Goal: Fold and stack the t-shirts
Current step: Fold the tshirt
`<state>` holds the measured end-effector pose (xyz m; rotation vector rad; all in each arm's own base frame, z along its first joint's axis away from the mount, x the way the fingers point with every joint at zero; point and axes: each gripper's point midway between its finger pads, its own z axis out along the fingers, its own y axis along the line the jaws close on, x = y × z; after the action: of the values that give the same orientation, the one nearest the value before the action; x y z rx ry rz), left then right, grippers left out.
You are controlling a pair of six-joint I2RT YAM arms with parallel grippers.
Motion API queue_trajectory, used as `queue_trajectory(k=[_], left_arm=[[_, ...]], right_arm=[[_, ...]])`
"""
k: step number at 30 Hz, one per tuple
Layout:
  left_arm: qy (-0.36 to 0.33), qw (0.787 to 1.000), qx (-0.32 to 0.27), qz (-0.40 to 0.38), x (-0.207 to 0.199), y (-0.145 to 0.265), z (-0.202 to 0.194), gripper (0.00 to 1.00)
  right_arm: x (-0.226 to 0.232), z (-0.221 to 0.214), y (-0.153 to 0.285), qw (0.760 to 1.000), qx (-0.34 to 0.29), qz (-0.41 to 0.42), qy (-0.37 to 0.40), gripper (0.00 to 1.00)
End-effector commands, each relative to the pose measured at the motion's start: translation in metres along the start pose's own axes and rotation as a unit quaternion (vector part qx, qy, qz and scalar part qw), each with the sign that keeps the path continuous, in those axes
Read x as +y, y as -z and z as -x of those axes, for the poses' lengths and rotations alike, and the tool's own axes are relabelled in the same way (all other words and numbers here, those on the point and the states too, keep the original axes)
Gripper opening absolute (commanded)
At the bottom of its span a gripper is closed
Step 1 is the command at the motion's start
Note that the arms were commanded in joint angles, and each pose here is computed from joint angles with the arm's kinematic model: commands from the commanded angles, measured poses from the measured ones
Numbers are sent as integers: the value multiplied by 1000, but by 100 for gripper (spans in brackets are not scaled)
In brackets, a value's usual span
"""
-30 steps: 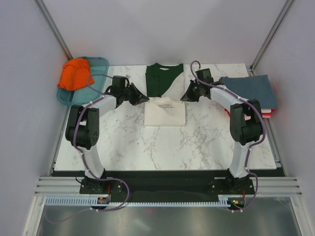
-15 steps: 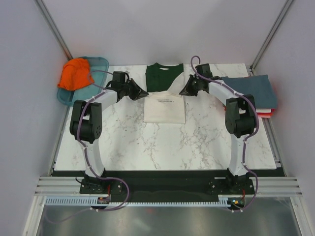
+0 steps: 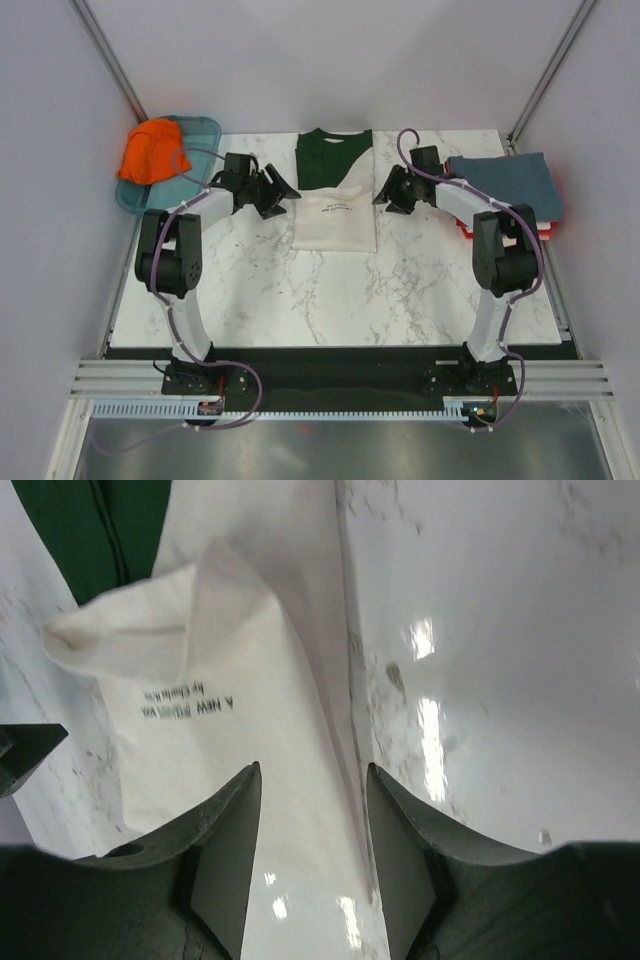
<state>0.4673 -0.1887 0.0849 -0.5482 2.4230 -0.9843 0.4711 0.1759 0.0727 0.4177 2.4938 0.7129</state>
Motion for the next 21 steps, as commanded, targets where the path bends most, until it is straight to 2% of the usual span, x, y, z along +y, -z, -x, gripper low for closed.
queue_trajectory(k=[1, 4, 6, 9, 15, 21], left_arm=[[-50, 999, -11, -16, -9, 28, -18, 72], [-56, 998, 0, -21, 0, 33, -42, 68], [-62, 998, 15, -18, 8, 33, -59, 67], [-73, 997, 32, -13, 14, 33, -78, 65], [-75, 996, 45, 3, 30, 34, -94, 52], [-73, 995, 57, 19, 45, 30, -107, 51]], right_arm=[[17, 1, 39, 998, -44, 41, 36, 54], [7, -30, 40, 998, -19, 55, 37, 50], [0, -46, 38, 997, -3, 57, 43, 44], [-1, -71, 32, 997, 25, 55, 54, 44], [-16, -98, 26, 996, 52, 33, 60, 43], [-23, -114, 23, 996, 67, 19, 58, 42]])
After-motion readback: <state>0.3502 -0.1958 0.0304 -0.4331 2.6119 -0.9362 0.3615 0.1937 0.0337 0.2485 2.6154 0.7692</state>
